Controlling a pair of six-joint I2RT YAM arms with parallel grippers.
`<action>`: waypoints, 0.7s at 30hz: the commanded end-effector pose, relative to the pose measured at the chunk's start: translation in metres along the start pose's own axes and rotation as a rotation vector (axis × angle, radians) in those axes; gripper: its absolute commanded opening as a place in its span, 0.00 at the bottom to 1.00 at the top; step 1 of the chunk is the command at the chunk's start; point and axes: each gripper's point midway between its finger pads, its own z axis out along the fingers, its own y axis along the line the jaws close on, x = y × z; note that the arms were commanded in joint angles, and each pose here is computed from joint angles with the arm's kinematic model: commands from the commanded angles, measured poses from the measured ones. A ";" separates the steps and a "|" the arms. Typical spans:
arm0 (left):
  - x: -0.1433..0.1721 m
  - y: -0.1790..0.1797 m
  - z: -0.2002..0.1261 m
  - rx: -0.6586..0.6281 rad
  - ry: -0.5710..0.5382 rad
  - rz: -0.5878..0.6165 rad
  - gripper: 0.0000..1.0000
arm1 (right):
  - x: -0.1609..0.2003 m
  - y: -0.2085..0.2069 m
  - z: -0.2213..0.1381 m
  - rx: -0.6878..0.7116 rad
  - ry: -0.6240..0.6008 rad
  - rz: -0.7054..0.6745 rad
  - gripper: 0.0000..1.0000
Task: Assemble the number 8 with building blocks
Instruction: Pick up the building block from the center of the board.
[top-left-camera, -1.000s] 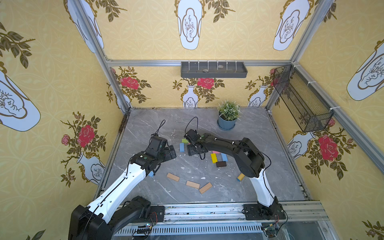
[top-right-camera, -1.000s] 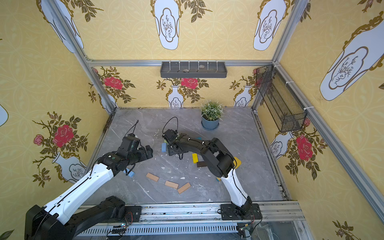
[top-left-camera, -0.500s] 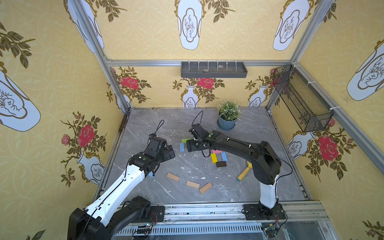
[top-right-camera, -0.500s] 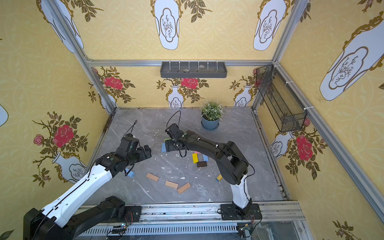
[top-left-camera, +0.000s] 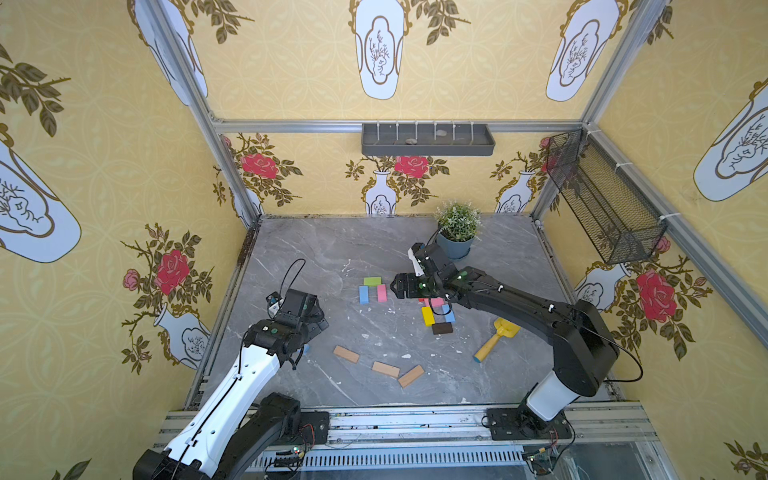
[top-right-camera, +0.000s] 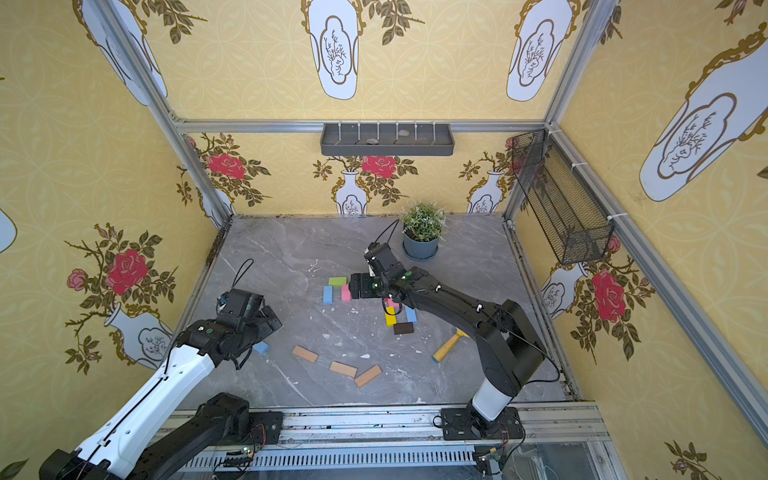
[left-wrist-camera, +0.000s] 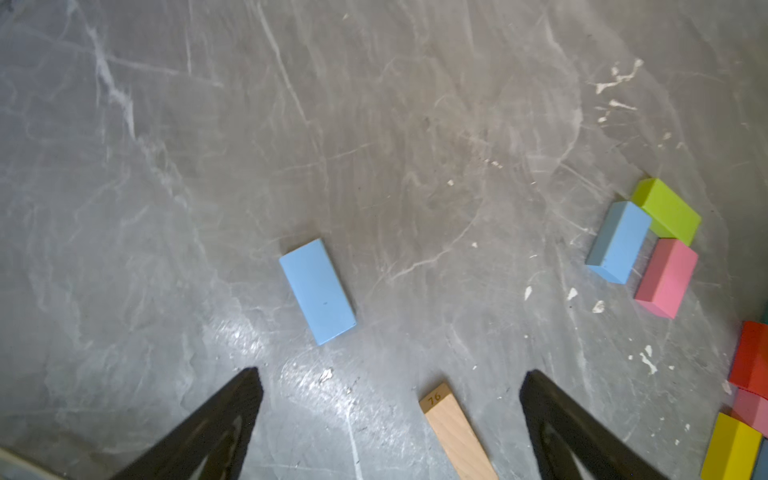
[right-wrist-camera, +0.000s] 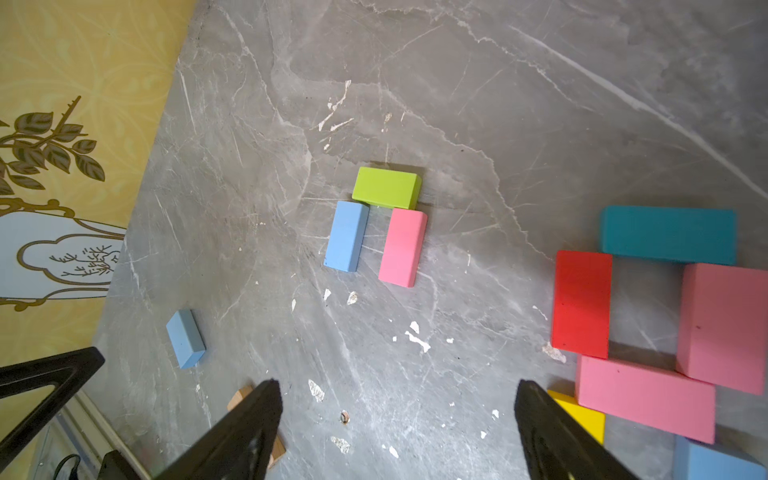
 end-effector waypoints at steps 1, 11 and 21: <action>0.017 0.016 0.005 -0.054 0.065 -0.086 0.96 | -0.009 0.006 -0.003 -0.065 -0.039 0.017 0.91; 0.031 0.033 0.023 -0.167 0.142 -0.169 0.83 | -0.003 -0.013 -0.009 -0.086 -0.046 0.046 0.91; 0.026 0.031 0.055 -0.192 0.169 -0.231 0.67 | 0.000 -0.021 -0.013 -0.090 -0.046 0.052 0.91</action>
